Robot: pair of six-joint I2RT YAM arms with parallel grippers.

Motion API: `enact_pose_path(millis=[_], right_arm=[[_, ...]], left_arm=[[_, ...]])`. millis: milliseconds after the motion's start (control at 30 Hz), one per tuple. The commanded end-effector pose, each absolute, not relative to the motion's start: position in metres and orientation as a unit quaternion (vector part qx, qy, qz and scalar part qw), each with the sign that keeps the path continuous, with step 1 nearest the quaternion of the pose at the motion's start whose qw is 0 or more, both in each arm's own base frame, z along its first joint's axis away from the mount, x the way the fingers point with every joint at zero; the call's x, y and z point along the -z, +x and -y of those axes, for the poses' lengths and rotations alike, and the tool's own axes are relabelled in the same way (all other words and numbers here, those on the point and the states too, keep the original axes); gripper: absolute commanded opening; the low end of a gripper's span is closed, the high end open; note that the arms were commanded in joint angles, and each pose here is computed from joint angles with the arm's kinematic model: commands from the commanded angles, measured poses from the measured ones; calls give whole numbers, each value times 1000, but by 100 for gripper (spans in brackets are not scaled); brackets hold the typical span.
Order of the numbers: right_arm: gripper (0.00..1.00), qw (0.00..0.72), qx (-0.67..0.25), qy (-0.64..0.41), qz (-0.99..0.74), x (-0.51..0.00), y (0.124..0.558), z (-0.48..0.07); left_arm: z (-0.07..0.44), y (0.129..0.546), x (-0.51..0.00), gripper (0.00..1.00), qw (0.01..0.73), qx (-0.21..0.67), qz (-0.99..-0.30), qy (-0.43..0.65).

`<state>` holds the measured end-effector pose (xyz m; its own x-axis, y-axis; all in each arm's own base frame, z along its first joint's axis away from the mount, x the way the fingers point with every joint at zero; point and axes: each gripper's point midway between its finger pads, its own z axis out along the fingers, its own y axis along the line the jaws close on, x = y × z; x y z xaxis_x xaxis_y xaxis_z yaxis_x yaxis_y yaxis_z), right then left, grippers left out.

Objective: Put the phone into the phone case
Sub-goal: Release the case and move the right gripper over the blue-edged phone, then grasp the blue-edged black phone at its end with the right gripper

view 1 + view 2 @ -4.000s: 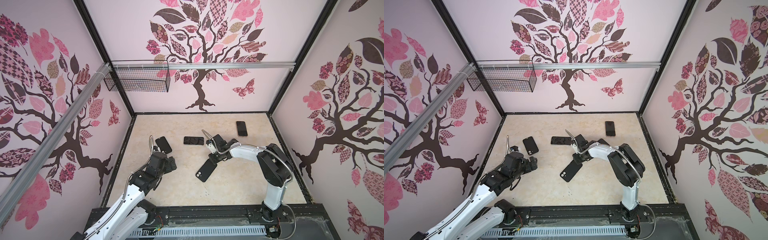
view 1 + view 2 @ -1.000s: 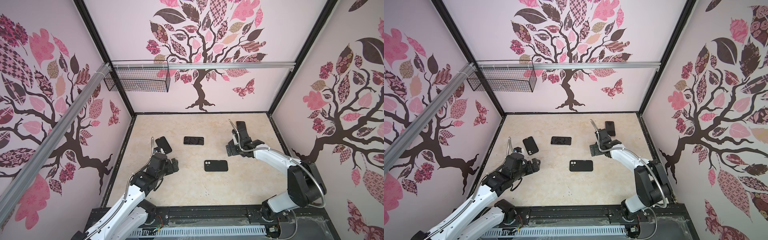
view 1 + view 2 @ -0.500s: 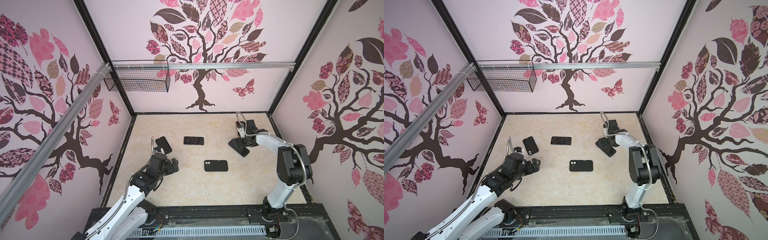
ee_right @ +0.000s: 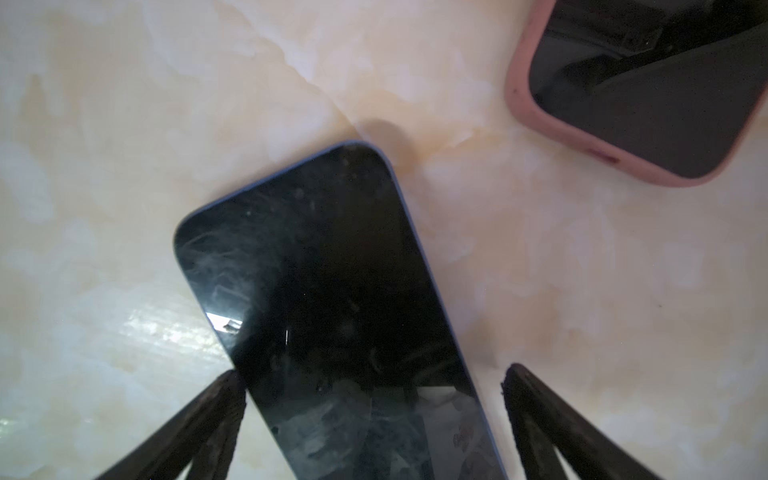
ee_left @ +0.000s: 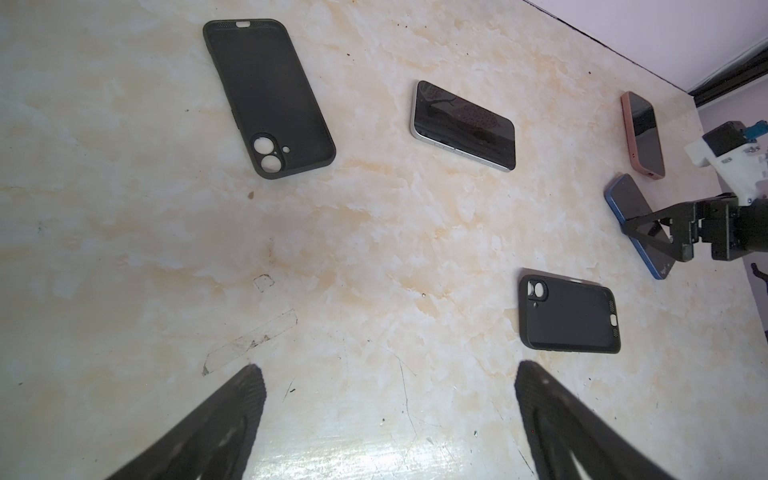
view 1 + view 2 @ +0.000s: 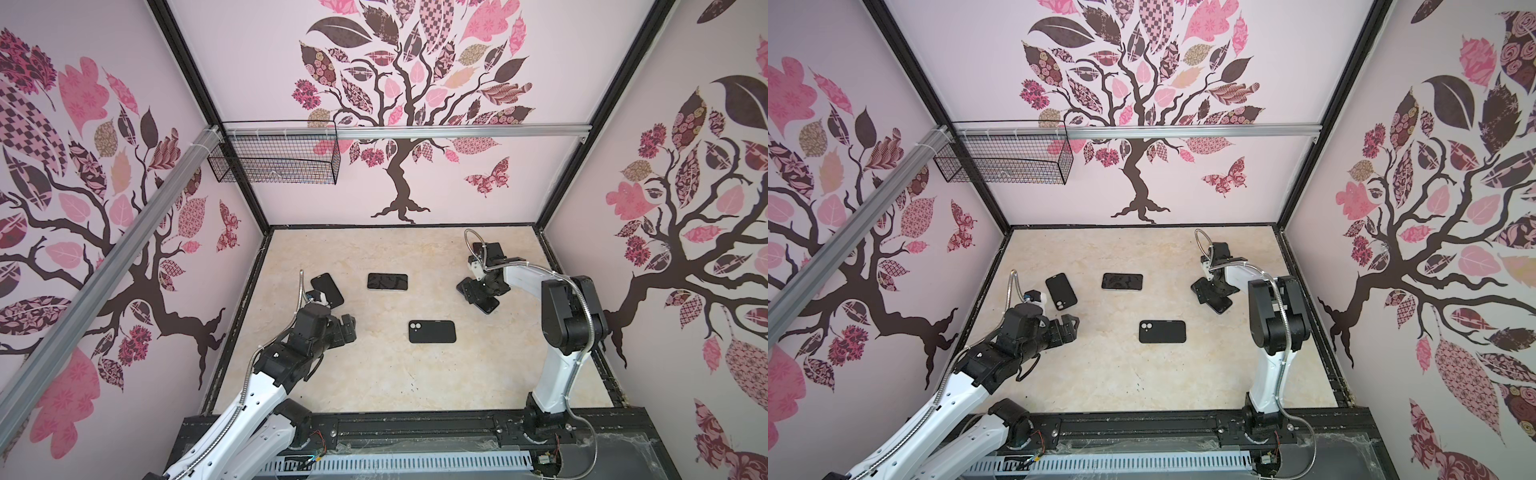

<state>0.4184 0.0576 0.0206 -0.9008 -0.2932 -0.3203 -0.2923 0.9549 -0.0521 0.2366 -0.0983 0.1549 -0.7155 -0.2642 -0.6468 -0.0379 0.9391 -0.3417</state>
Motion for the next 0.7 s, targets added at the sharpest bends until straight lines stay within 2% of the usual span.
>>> enact_pose_path(millis=[0, 667], right_arm=[[100, 151, 6, -147, -978, -14, 424, -53], [86, 103, -39, -114, -987, 13, 399, -64]], left_arm=[[98, 240, -175, 97, 386, 160, -905, -81], [96, 236, -176, 97, 385, 159, -905, -84]])
